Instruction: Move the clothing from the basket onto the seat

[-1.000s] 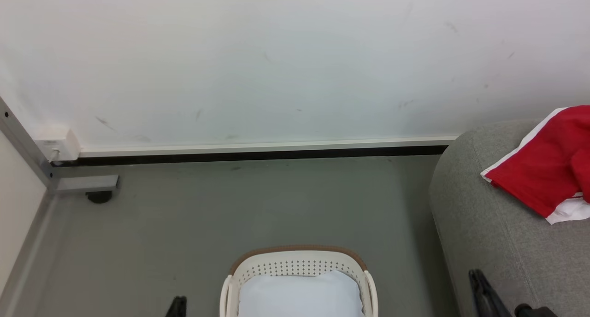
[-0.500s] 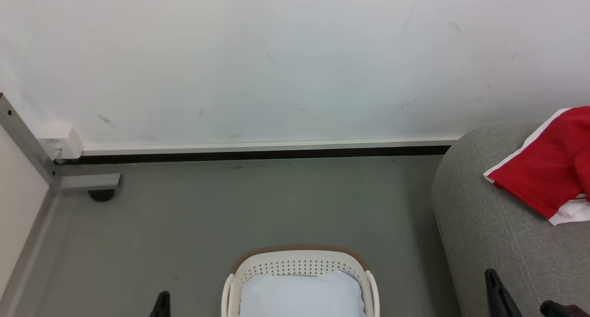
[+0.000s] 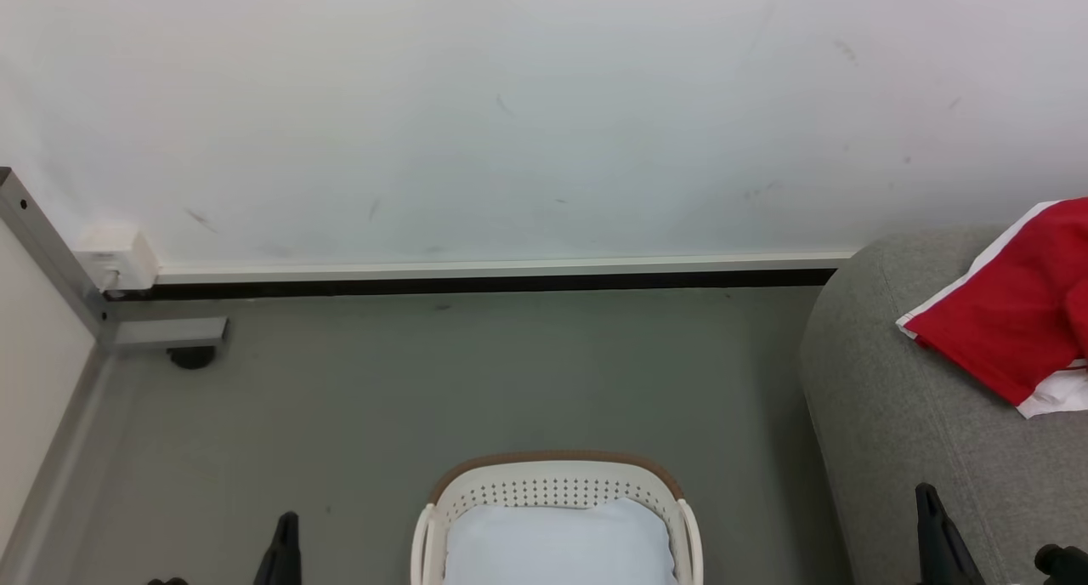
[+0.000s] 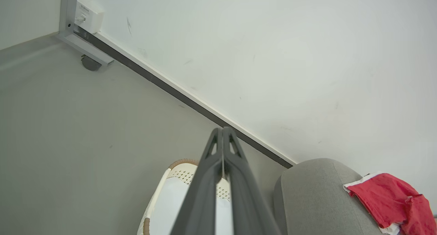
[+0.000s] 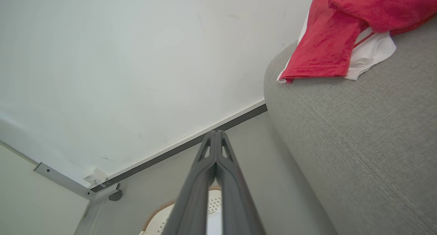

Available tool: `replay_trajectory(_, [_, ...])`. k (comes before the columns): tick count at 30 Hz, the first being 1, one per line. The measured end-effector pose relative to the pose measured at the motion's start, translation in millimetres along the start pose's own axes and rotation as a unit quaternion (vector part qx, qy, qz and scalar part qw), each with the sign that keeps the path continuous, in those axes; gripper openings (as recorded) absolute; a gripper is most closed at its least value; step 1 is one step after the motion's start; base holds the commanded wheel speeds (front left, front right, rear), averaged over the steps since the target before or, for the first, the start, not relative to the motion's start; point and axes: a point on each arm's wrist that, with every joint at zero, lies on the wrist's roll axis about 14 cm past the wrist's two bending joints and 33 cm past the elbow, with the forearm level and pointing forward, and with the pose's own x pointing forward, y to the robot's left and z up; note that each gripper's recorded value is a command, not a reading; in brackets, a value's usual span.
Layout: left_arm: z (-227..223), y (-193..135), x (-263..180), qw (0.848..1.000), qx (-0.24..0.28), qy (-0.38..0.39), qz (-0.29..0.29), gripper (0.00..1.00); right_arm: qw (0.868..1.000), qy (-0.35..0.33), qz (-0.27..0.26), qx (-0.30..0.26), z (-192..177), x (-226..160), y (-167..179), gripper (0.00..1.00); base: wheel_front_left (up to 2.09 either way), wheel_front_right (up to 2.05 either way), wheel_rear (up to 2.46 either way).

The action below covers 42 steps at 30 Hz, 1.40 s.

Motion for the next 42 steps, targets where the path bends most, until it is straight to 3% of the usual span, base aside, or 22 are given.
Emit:
replay_trajectory(19, [15.3, 0.4, 9.6, 0.991, -0.13, -0.008, 0.009, 0.0, 0.992, -0.008, -0.002, 0.129, 12.8, 10.7, 2.3, 0.0, 0.0, 0.0, 0.0])
replay_trajectory(42, [30.5, -1.4, 17.5, 0.966, -0.256, -0.013, 0.005, 0.0, 0.967, -0.01, 0.009, 0.253, 23.6, 19.6, 6.5, 0.0, 0.0, 0.0, 0.0])
